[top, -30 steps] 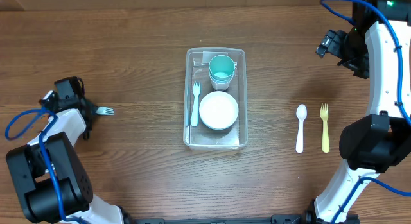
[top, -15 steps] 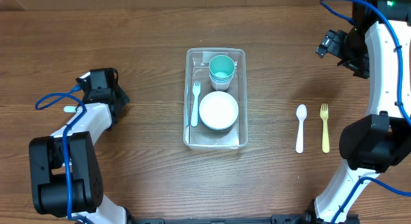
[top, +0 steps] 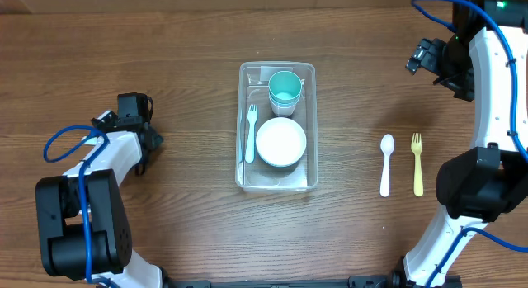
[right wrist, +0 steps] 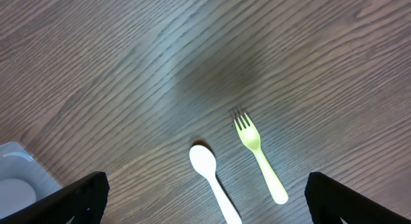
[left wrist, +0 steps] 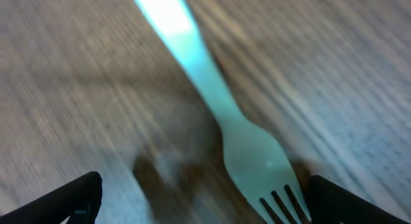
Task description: Pack container
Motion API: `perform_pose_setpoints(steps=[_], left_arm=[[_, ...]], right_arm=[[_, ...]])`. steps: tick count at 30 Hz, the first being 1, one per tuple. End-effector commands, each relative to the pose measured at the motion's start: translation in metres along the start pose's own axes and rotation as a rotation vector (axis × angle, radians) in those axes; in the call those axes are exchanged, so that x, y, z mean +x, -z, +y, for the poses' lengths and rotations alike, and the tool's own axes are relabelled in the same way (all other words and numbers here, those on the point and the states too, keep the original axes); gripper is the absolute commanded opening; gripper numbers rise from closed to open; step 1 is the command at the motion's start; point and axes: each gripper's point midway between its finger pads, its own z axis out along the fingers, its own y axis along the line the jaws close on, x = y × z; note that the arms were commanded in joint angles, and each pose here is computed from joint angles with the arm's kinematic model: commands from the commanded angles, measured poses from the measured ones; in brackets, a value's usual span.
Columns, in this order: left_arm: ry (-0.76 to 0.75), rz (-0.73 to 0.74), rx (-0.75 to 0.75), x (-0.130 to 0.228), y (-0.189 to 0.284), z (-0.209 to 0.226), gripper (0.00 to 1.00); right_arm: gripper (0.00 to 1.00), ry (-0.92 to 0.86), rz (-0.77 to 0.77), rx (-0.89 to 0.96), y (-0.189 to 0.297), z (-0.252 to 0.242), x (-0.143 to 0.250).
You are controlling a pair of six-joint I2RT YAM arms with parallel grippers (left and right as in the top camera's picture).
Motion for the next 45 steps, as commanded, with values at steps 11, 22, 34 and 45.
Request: perform_pose_setpoints(steps=[11, 22, 34, 45], left_arm=[[0.164, 0.193, -0.167, 0.048, 0.005, 0.039, 1.0], [0.237, 0.133, -0.047, 0.028, -0.002, 0.012, 1.0], [0.255, 0.322, 0.262, 0.01, -0.019, 0.006, 0.94], [0.2, 0.364, 0.257, 0.027, -0.011, -0.002, 0.96]], right_arm=[[1.0, -0.01, -0.06, -0.025, 0.021, 0.0, -0.005], [1.0, -0.01, -0.06, -0.025, 0.021, 0.0, -0.005], [1.0, -0.01, -0.06, -0.025, 0.021, 0.0, -0.005], [1.0, -0.01, -0.06, -0.025, 0.021, 0.0, -0.005]])
